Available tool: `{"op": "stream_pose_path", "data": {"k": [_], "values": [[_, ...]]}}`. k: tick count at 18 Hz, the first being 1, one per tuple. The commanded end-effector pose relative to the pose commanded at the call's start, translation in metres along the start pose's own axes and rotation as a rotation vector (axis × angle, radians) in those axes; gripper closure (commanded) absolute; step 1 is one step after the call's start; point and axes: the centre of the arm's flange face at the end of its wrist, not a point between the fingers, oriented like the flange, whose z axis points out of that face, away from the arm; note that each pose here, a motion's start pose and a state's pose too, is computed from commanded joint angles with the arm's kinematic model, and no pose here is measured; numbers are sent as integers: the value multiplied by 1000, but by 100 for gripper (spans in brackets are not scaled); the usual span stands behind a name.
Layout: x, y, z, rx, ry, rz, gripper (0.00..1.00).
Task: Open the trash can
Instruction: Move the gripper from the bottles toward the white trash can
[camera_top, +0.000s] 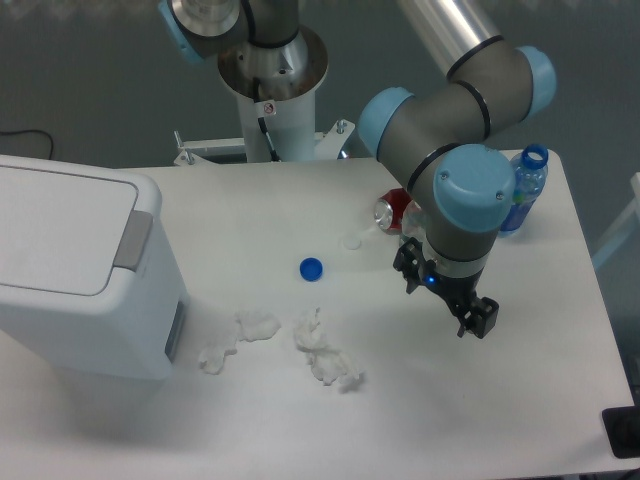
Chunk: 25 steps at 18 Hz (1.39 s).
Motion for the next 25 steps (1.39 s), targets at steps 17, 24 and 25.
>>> {"op": "stream_pose_path", "data": {"k": [17, 24, 25], "values": [[75, -32, 14, 55, -111, -176, 0], [95, -76, -54, 193, -164, -258, 17], [100, -79, -71, 241, -150, -287, 37]]}}
